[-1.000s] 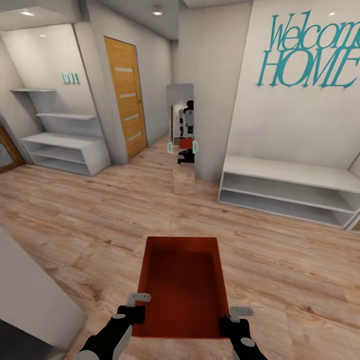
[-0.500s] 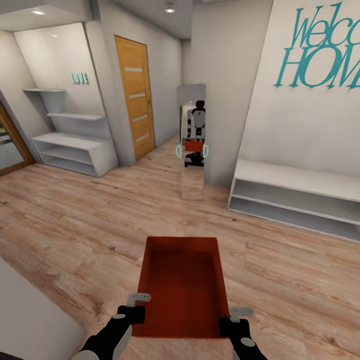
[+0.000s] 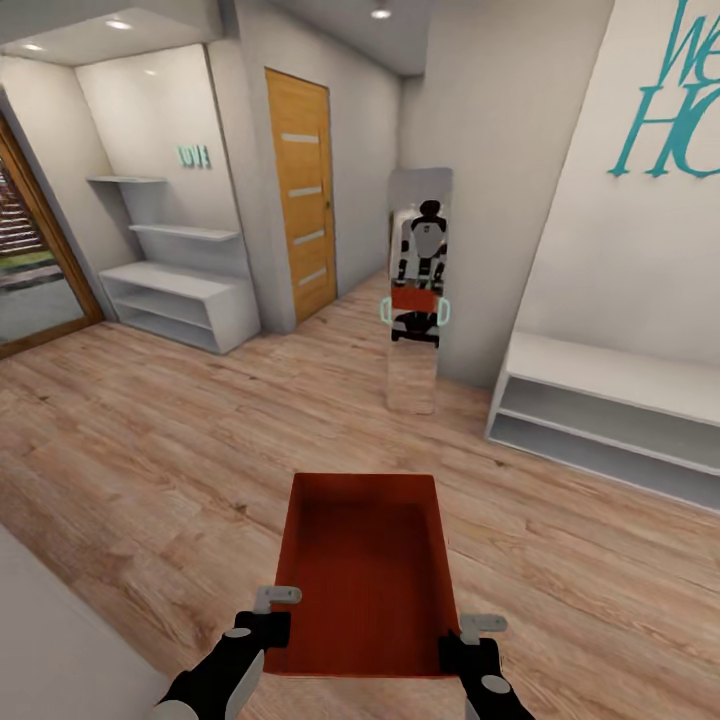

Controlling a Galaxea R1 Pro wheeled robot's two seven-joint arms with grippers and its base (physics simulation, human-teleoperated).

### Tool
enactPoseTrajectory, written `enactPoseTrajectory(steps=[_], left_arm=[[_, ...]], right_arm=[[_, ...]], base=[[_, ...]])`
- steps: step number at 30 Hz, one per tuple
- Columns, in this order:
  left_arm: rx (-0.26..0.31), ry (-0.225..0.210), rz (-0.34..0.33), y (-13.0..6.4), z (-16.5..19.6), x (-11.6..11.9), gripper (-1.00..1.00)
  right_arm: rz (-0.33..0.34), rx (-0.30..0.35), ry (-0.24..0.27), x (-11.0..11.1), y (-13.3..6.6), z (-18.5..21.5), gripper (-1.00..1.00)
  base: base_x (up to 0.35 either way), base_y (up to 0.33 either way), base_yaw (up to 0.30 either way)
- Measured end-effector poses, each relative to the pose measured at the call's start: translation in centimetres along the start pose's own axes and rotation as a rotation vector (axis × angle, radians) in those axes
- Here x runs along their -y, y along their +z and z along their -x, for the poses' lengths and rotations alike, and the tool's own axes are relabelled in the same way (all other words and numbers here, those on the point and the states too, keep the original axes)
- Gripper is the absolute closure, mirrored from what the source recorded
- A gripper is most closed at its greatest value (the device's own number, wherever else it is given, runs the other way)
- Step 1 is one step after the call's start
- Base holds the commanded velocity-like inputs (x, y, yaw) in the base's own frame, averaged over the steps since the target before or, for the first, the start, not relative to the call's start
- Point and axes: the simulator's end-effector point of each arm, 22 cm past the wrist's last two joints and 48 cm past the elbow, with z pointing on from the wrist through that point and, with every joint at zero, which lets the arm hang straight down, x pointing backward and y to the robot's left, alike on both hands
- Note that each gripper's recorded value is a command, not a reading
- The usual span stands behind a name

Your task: Move the two storage containers from the living room to the garage. In the garage, place one container on the floor and stack the other container on top of it (either order is fine).

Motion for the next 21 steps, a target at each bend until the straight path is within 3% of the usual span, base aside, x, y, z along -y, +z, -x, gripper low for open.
enactPoseTrajectory(steps=[14,21], left_arm=[[0.0,0.0,0.0,0.0,0.0,0.0,1.0],[-0.002,0.0,0.0,0.0,-0.05,0.01,1.0]], right_arm=[[0.0,0.0,0.0,0.0,0.01,0.01,1.0],[0.0,-0.003,0.0,0.01,0.0,-0.06,1.0]], base=[[0.333,0.0,0.251],[0.334,0.0,0.055]])
